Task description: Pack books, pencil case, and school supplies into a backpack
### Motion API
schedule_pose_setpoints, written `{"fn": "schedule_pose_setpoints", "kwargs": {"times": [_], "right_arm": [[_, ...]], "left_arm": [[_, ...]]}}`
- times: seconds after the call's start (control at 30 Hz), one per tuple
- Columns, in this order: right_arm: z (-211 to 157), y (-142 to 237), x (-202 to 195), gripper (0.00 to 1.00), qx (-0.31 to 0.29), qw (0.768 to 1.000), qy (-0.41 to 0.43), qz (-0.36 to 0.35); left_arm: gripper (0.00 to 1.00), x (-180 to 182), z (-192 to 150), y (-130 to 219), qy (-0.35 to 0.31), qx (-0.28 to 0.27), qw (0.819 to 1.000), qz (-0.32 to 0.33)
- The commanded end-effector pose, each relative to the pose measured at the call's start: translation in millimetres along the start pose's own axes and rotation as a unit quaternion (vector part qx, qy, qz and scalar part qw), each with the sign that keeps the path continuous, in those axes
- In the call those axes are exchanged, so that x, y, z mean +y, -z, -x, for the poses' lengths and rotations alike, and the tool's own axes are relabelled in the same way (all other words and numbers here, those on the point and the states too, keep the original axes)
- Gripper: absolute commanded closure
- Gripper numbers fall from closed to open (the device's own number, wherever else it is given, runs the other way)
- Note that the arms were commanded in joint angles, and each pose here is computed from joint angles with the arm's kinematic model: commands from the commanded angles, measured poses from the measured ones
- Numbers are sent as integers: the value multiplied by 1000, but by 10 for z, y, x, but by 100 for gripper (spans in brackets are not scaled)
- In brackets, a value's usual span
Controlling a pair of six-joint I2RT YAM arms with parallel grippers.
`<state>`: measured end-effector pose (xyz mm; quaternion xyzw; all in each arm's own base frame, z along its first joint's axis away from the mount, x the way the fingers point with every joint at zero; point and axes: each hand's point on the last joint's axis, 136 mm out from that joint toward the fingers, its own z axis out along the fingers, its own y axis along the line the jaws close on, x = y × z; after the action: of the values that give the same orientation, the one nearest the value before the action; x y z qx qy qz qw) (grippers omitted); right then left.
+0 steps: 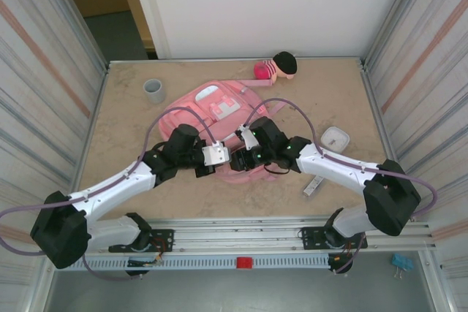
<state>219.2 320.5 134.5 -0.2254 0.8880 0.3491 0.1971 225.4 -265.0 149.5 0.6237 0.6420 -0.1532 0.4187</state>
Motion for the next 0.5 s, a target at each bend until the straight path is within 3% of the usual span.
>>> {"fn": "schedule_pose_setpoints", "kwargs": {"times": [0.0, 0.13, 0.3, 0.47], "right_arm": [[-24, -1, -139, 65, -7, 999, 2, -49], [-58, 76, -181, 85, -13, 997, 9, -76], [-55, 253, -252, 99, -24, 996, 10, -89], [-61, 423, -448, 100, -24, 995, -10, -100]], "left_arm": [[100, 90, 428, 197, -5, -71, 997, 9], [100, 114, 379, 177, 0, -61, 998, 13], [100, 139, 228, 162, 7, -33, 999, 17], [100, 134, 87, 196, 9, -8, 1000, 17]]}}
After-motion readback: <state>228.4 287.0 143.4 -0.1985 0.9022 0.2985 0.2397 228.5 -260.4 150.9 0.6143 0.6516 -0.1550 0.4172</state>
